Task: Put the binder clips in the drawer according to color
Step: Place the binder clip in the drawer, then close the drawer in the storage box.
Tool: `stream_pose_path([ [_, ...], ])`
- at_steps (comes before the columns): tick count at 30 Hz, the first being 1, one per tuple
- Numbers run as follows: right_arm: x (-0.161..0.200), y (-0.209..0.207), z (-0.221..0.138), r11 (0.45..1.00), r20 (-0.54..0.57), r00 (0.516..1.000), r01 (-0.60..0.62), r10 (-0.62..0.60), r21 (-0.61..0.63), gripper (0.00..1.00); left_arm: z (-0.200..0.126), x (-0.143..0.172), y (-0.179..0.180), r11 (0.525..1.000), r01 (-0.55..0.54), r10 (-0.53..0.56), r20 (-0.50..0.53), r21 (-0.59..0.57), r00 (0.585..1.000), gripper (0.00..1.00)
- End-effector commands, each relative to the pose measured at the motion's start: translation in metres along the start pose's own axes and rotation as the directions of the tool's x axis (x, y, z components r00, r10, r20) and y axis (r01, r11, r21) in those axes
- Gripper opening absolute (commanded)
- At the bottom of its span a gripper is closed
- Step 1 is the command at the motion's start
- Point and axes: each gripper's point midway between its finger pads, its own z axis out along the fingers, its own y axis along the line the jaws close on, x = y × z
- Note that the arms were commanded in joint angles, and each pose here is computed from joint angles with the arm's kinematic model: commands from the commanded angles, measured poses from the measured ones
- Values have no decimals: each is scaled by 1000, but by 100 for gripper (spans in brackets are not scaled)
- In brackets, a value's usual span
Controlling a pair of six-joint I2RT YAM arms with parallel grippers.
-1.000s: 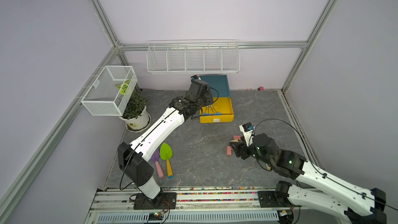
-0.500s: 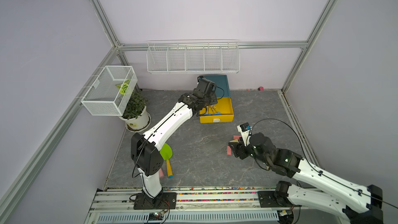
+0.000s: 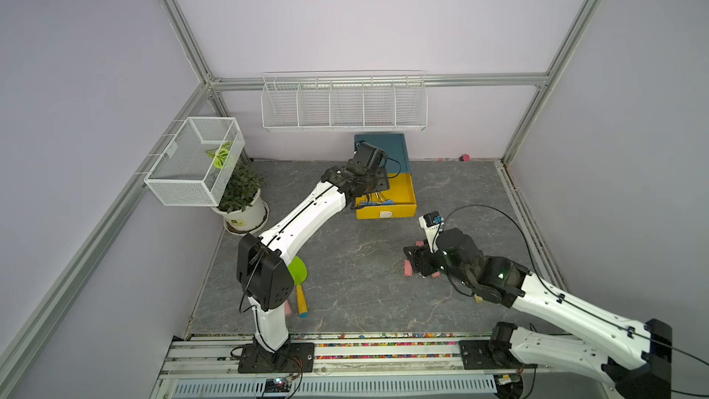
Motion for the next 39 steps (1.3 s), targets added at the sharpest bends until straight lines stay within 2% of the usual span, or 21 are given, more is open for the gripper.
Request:
stream_pose_path([
  [1,-10,-3,-1,999,4,1000,-30,30,23,74,-22,-16,-12,999,-9,6,49,47,999,74],
  [6,-18,-6,3,997,-2,999,-49,50,53,74,-43,-29,-14,998,-3,-3,97,63,995,76],
  [12,-33,-10,15,989,-7,995,-94,95,117,66,-105,-50,-2,997,24,-41,230,76,972,69],
  [15,-40,-6,30,987,-18,996,-86,89,134,63,-127,-44,20,998,45,-55,268,41,962,65],
  [17,-44,-3,40,986,-28,996,-78,82,147,61,-132,-32,36,998,56,-56,259,6,964,63],
  [21,-50,12,62,989,-70,995,-65,74,132,58,-134,-1,66,995,89,-78,231,-41,970,61],
  [26,-56,17,86,987,-70,995,-61,72,150,58,-129,38,96,989,137,-122,217,-57,968,58],
  [30,-59,16,100,983,-69,996,-49,62,179,61,-118,68,114,983,169,-153,179,-76,972,58],
  [33,-61,12,109,974,-71,996,-39,56,222,66,-110,85,120,979,189,-176,148,-74,973,57],
  [39,-73,4,120,949,-60,997,-26,47,314,67,-108,100,129,972,222,-211,124,-80,970,55],
])
